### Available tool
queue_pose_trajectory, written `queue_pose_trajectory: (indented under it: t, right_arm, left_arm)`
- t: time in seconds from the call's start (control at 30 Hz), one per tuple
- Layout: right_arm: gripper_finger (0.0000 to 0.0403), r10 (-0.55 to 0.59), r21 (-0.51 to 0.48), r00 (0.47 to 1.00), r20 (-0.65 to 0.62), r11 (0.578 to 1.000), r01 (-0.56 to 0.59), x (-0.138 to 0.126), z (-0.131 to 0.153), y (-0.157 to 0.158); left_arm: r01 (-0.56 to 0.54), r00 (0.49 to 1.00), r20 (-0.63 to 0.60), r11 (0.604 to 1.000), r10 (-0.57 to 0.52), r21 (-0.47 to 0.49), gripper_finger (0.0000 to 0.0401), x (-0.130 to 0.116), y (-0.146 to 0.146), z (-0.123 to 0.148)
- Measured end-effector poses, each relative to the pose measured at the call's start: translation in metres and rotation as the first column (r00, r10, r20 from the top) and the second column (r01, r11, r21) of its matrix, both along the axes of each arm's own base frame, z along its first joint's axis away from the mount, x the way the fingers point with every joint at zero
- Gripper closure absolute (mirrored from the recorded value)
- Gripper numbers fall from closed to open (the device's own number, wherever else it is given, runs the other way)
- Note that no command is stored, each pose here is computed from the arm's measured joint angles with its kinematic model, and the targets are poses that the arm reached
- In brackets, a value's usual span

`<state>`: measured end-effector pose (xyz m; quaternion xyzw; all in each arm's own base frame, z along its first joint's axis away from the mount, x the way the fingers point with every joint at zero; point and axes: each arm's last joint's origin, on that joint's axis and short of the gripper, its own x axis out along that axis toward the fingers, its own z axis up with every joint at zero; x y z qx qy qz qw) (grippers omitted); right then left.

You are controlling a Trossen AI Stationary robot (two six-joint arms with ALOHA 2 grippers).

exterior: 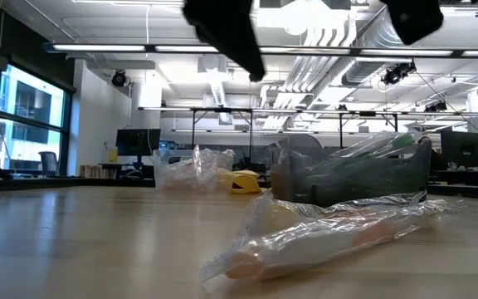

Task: Pick & Place Toothbrushes
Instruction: Put the orange toothbrush into the transparent bin

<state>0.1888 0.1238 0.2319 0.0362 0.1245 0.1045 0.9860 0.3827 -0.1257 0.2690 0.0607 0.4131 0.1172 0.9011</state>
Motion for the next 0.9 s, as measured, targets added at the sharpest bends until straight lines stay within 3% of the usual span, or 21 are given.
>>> queue_pose_trajectory:
  t: [0.23,0.43,0.6,0.9]
  right_arm:
    - [0.0141,-0.053,-0.149,0.988,-0.144,0.988,0.031,0.038,-0.007,0.007]
    - [0.0141,-0.085,-0.217,0.956,-0.281,0.976,0.023,0.060,-0.028,0.008]
    - [0.0141,-0.068,-0.194,0.920,-0.386,0.981,-0.009,0.074,-0.053,0.009]
    - [0.0143,-0.066,-0.191,0.844,-0.532,0.980,-0.044,0.080,-0.093,0.012]
  left_arm:
    - [-0.068,0.998,0.012,0.997,0.068,-0.025,0.0401,-0.038,-0.015,-0.001]
    - [-0.034,0.985,0.162,0.993,0.051,-0.109,0.0401,-0.072,-0.037,-0.008]
    - [0.044,0.958,0.287,0.982,0.010,-0.181,0.0401,-0.094,-0.054,-0.015]
    - [0.025,0.953,0.297,0.967,0.054,-0.254,0.0401,-0.106,-0.063,-0.021]
